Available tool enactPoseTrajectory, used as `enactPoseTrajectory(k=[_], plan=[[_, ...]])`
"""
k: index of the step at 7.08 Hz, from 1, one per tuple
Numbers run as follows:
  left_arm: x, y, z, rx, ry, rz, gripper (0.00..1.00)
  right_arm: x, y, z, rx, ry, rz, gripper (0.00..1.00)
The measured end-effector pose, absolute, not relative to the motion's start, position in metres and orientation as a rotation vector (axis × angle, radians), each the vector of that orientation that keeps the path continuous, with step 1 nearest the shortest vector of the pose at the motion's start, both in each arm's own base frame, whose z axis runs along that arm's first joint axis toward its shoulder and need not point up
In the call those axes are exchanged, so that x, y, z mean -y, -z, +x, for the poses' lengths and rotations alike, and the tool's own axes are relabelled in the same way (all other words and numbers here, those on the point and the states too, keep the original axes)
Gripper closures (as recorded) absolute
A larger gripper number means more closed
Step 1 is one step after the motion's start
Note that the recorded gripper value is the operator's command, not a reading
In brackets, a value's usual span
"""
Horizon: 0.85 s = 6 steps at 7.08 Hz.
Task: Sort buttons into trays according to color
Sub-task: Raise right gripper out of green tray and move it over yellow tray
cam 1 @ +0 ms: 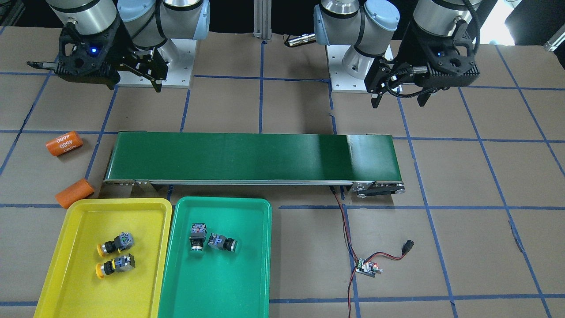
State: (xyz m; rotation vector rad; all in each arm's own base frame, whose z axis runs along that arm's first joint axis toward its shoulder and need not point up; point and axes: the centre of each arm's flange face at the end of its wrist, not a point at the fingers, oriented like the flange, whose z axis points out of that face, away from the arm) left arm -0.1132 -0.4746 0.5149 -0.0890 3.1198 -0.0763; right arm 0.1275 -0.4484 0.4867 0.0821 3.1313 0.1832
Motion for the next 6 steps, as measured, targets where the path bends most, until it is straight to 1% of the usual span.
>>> enactPoseTrajectory(k=[6], plan=[[0.4738,-0.5143,-0.1131,-3.119,0.071,-0.088,0.00,0.4487,-0.4856,0.1267,-3.134,-0.187,0.073,0.00]])
